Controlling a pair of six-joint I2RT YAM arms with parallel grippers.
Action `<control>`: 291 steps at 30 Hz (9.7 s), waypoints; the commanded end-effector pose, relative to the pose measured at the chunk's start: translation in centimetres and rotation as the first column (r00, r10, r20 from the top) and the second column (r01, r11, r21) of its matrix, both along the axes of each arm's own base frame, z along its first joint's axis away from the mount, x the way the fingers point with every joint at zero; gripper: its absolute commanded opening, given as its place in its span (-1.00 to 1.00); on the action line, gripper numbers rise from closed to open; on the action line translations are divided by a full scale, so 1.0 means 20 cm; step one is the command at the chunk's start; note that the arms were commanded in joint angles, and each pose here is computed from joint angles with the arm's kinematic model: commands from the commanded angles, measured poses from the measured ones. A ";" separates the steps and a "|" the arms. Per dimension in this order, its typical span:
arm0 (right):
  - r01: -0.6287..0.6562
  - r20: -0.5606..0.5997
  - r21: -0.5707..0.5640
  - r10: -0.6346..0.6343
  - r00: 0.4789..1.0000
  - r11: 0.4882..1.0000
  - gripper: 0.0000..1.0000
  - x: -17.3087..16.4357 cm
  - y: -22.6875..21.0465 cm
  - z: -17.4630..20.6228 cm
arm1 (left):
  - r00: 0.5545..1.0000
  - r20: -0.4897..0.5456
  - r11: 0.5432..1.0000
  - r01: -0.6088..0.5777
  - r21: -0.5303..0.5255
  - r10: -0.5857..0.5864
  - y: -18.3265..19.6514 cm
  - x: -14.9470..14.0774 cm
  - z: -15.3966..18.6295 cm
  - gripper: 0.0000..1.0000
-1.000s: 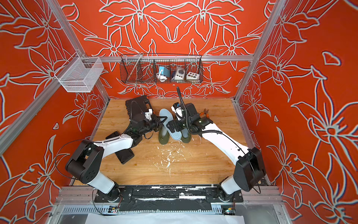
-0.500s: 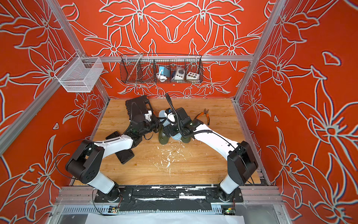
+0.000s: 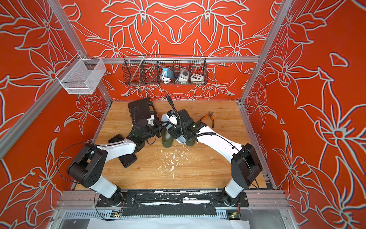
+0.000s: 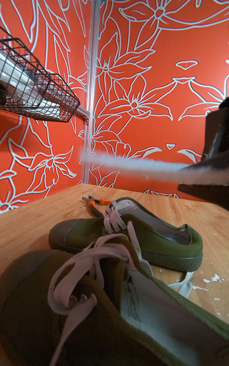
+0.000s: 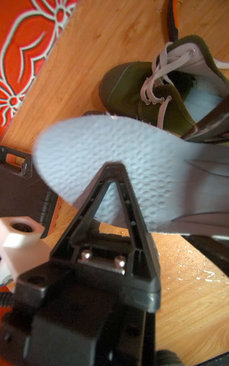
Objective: Insert the insole into the shoe
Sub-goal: Pick up the insole from the center of the board, then move the shoe to the center of the board, then insert the insole into the shoe.
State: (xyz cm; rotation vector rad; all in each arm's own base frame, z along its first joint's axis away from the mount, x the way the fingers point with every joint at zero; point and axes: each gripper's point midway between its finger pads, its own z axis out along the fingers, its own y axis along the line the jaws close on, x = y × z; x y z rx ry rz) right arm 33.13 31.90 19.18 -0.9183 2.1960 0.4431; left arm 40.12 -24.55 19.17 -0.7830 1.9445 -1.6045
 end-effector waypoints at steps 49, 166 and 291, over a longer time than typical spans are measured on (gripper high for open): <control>0.315 -0.168 -0.091 -0.326 0.930 0.945 -0.10 0.00 -0.76 0.02 | 0.389 -0.054 -0.146 -0.209 0.967 -0.920 0.14 0.07 -0.32 -0.24; -0.372 -0.215 -0.760 0.334 0.918 0.533 -0.55 -0.44 -0.44 -0.19 | 0.795 -0.127 0.763 0.605 0.228 -0.593 -0.12 -0.30 -0.28 -1.00; -0.122 0.104 -0.020 0.123 0.987 0.992 0.60 -0.14 -0.21 0.07 | 0.784 0.124 0.794 0.601 0.088 -0.608 -0.28 -0.19 0.17 -1.00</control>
